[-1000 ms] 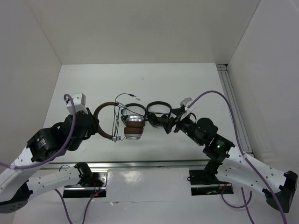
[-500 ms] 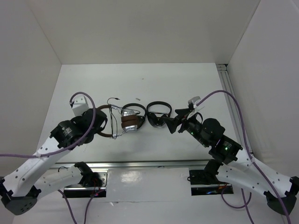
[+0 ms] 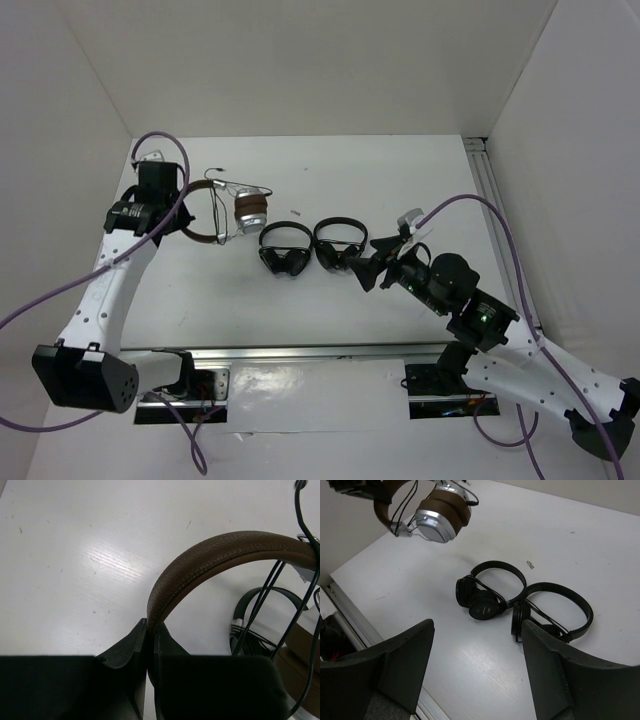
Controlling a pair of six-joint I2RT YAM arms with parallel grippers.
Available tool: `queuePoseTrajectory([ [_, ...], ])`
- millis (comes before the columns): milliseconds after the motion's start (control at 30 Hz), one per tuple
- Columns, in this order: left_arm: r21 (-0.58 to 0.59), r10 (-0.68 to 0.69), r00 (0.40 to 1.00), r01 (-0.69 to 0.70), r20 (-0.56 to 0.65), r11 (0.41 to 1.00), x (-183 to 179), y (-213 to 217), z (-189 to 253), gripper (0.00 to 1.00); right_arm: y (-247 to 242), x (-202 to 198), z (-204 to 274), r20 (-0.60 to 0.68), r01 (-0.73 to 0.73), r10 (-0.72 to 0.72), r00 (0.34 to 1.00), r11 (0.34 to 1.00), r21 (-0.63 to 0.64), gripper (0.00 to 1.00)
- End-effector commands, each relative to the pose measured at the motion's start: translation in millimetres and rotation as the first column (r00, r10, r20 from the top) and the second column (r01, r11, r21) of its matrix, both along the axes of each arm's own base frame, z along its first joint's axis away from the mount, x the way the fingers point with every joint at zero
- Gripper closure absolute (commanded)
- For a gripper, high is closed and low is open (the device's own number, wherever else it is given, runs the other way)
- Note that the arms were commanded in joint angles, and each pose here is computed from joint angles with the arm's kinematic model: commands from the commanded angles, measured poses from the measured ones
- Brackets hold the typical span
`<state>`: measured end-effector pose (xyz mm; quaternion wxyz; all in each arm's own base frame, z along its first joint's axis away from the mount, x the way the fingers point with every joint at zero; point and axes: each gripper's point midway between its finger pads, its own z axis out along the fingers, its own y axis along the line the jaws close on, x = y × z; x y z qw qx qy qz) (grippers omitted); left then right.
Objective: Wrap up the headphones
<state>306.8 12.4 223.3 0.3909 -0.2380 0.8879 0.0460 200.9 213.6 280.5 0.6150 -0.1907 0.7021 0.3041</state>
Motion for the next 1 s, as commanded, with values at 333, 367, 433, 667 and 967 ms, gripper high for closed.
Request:
queuePoseTrajectory([
  [333,-0.073,-0.313,0.943,0.322,0.111,0.944,66.7,2.3,-1.6,1.0,24.0,-14.5,13.6,0.015,-0.149,0.149,0.989,0.989,0.011,0.23],
  [367,-0.082,-0.32,0.943,0.328,0.098,0.941,68.2,4.0,-7.3,1.0,24.0,-16.9,11.0,0.014,-0.16,0.16,0.987,0.987,0.01,0.23],
  [433,-0.042,-0.376,0.921,0.382,0.107,0.923,73.5,5.9,-6.3,1.0,24.0,-19.0,15.8,0.028,-0.169,0.169,0.985,0.985,0.023,0.23],
  [667,-0.015,-0.487,0.871,0.489,0.061,0.872,79.0,6.8,-38.4,1.0,28.8,-28.7,18.4,0.034,-0.222,0.221,0.975,0.975,0.029,0.23],
  [967,-0.051,-0.484,0.874,0.481,-0.046,0.875,79.0,15.8,-79.7,1.0,32.1,-37.4,20.9,0.041,-0.271,0.27,0.962,0.962,0.035,0.23],
])
